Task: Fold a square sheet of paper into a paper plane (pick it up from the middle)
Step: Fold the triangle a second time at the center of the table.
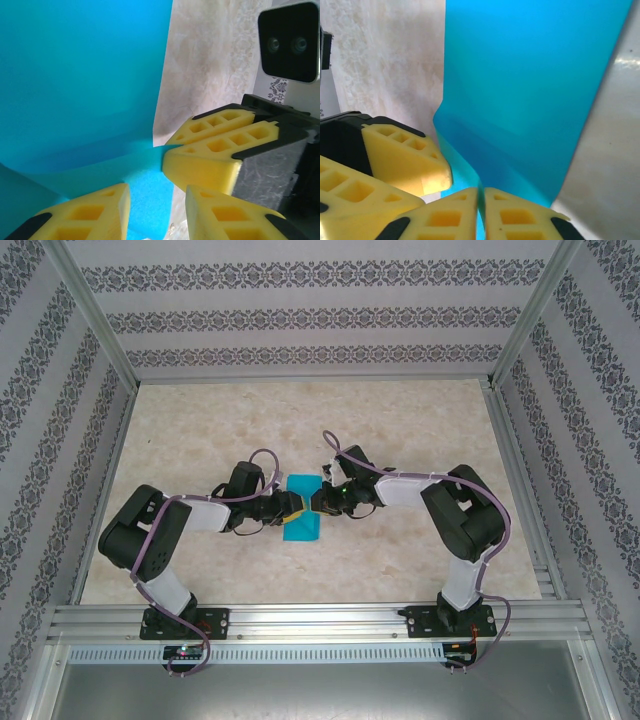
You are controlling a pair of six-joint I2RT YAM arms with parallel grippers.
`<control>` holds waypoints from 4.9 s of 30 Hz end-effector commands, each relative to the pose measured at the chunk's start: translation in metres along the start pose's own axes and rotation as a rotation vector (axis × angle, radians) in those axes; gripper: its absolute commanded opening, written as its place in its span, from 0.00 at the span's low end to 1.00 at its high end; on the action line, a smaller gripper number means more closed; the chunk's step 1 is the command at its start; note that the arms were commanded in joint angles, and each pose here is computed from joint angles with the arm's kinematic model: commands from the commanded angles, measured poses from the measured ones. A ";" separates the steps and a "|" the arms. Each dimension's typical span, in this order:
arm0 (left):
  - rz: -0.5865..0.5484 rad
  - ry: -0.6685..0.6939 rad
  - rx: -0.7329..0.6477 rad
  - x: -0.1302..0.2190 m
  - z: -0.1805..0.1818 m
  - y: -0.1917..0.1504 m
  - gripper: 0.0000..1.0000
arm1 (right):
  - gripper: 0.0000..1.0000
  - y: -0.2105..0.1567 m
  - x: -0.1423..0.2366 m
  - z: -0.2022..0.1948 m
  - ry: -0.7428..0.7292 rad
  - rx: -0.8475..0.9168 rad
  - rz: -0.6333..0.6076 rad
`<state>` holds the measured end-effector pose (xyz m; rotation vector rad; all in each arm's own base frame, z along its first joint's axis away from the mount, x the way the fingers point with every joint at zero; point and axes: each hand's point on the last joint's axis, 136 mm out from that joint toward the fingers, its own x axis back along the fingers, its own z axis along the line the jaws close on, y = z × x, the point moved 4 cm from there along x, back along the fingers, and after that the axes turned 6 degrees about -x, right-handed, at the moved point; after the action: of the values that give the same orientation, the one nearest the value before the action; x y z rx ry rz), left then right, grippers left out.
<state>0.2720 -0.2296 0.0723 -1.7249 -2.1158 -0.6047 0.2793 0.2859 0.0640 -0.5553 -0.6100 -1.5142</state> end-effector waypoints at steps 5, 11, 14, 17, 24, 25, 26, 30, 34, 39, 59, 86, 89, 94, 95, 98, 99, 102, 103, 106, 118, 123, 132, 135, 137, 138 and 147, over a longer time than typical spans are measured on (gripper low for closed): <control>-0.041 0.033 -0.156 0.016 -0.040 0.019 0.36 | 0.08 0.002 0.000 -0.007 -0.054 0.028 -0.015; -0.053 0.112 -0.194 0.010 -0.041 0.037 0.34 | 0.08 0.000 -0.001 -0.010 -0.059 0.026 -0.009; -0.040 0.133 -0.186 0.000 -0.036 0.046 0.32 | 0.08 -0.002 -0.001 -0.008 -0.046 0.029 -0.003; -0.023 0.156 -0.179 -0.010 -0.033 0.052 0.32 | 0.08 -0.004 -0.002 -0.008 -0.035 0.032 0.009; 0.043 0.266 -0.138 -0.026 -0.009 0.050 0.29 | 0.08 -0.007 -0.001 -0.008 -0.026 0.036 0.018; 0.055 0.292 -0.125 -0.027 -0.002 0.048 0.28 | 0.08 -0.007 -0.002 -0.008 -0.027 0.036 0.019; 0.063 0.317 -0.116 -0.028 0.003 0.046 0.28 | 0.08 -0.007 -0.002 -0.008 -0.029 0.034 0.020; 0.082 0.388 -0.092 -0.025 0.017 0.041 0.27 | 0.08 -0.007 -0.002 -0.009 -0.034 0.037 0.017; 0.087 0.419 -0.084 -0.022 0.022 0.038 0.27 | 0.08 -0.005 -0.002 -0.011 -0.047 0.037 0.013; 0.087 0.420 -0.091 -0.022 0.020 0.039 0.27 | 0.09 -0.005 -0.003 -0.014 -0.067 0.041 0.013; 0.002 0.319 -0.192 0.008 -0.024 0.033 0.33 | 0.10 0.004 0.002 -0.007 -0.105 0.107 0.004; 0.077 0.277 -0.169 -0.020 -0.016 0.008 0.25 | 0.11 0.014 -0.003 -0.009 -0.144 0.122 -0.002; 0.077 0.276 -0.167 -0.021 -0.016 0.008 0.25 | 0.12 0.014 -0.003 -0.009 -0.148 0.124 0.000; 0.080 0.283 -0.164 -0.021 -0.014 0.008 0.25 | 0.12 0.014 -0.005 -0.012 -0.154 0.118 0.003; 0.080 0.287 -0.162 -0.021 -0.012 0.008 0.25 | 0.12 0.014 -0.006 -0.012 -0.154 0.117 0.005; 0.085 0.295 -0.156 -0.022 -0.009 0.007 0.25 | 0.12 0.016 -0.006 -0.012 -0.153 0.119 0.003; 0.087 0.298 -0.153 -0.023 -0.008 0.006 0.25 | 0.12 0.015 -0.007 -0.012 -0.153 0.118 0.004; 0.089 0.302 -0.150 -0.023 -0.006 0.006 0.25 | 0.12 0.016 -0.007 -0.013 -0.156 0.118 0.004; 0.088 0.300 -0.152 -0.023 -0.007 0.006 0.25 | 0.12 0.016 -0.008 -0.013 -0.156 0.118 0.005; 0.089 0.301 -0.151 -0.023 -0.007 0.006 0.25 | 0.12 0.017 -0.008 -0.013 -0.158 0.119 0.003; 0.090 0.307 -0.149 -0.023 -0.005 0.005 0.25 | 0.12 0.017 -0.011 -0.015 -0.163 0.117 0.007; 0.092 0.318 -0.142 -0.023 -0.001 0.004 0.25 | 0.12 0.017 -0.012 -0.014 -0.164 0.121 0.009; 0.101 0.337 -0.130 -0.022 0.004 0.000 0.24 | 0.12 0.017 -0.015 -0.016 -0.175 0.117 0.013; 0.103 0.342 -0.127 -0.022 0.005 0.000 0.24 | 0.11 0.017 -0.016 -0.019 -0.185 0.109 0.016; 0.109 0.349 -0.122 -0.023 0.008 -0.001 0.24 | 0.11 0.017 -0.016 -0.021 -0.194 0.104 0.019; 0.112 0.354 -0.119 -0.023 0.009 -0.001 0.24 | 0.11 0.017 -0.017 -0.021 -0.197 0.103 0.022; 0.115 0.382 -0.098 -0.023 0.018 -0.004 0.20 | 0.11 0.014 -0.018 -0.027 -0.221 0.084 0.032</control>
<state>0.2801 -0.2417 0.0530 -1.6359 -1.7754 -0.9436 0.2941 0.2821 0.0450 -0.6307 -0.7806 -1.4196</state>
